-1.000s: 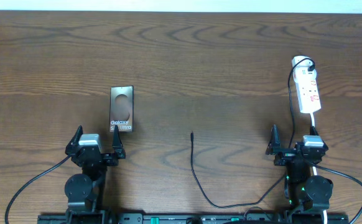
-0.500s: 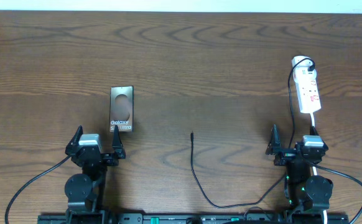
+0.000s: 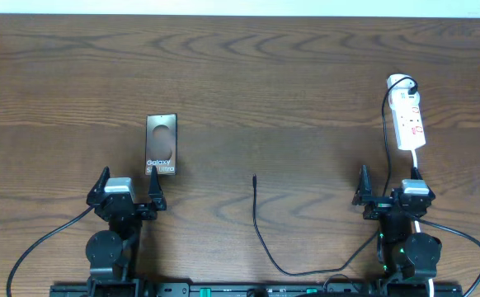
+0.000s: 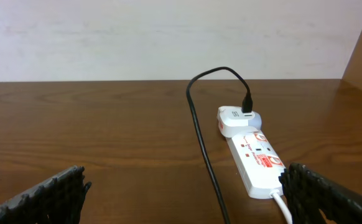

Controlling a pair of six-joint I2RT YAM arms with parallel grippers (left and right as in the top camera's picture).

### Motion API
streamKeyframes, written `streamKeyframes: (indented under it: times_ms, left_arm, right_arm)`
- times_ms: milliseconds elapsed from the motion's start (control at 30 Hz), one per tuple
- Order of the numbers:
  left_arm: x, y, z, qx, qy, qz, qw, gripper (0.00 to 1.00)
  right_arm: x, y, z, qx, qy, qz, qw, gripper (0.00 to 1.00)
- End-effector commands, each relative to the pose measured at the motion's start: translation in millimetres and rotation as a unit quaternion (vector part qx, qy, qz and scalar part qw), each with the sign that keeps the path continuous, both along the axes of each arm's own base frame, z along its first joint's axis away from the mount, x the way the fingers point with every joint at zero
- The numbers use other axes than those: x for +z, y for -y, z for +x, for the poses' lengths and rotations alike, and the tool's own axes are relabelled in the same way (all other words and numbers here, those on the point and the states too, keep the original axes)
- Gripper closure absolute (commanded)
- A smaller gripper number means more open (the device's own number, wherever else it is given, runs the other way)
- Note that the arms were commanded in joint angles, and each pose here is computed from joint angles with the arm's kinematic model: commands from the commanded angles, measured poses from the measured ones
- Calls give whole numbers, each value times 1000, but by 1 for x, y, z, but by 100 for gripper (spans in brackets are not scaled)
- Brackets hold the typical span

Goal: Plug charger to phone and switch on socket

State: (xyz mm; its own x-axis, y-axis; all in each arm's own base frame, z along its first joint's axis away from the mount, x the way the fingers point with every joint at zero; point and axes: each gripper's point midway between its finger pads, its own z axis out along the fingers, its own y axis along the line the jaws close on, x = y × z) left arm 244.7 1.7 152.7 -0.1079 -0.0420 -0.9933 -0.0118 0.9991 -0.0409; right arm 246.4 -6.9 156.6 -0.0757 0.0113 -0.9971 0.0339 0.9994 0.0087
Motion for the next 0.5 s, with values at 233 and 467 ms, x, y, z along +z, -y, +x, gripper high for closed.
streamKeyframes:
  times_ms: [233, 467]
  left_arm:
    - [-15, 0, -1, 0, -21, -2, 1000, 6]
    - [-13, 0, 0, 0, -18, -2, 1000, 6]
  right_arm:
    - [0, -3, 0, 8, 0, -7, 1000, 1]
    - [0, -3, 0, 8, 0, -7, 1000, 1]
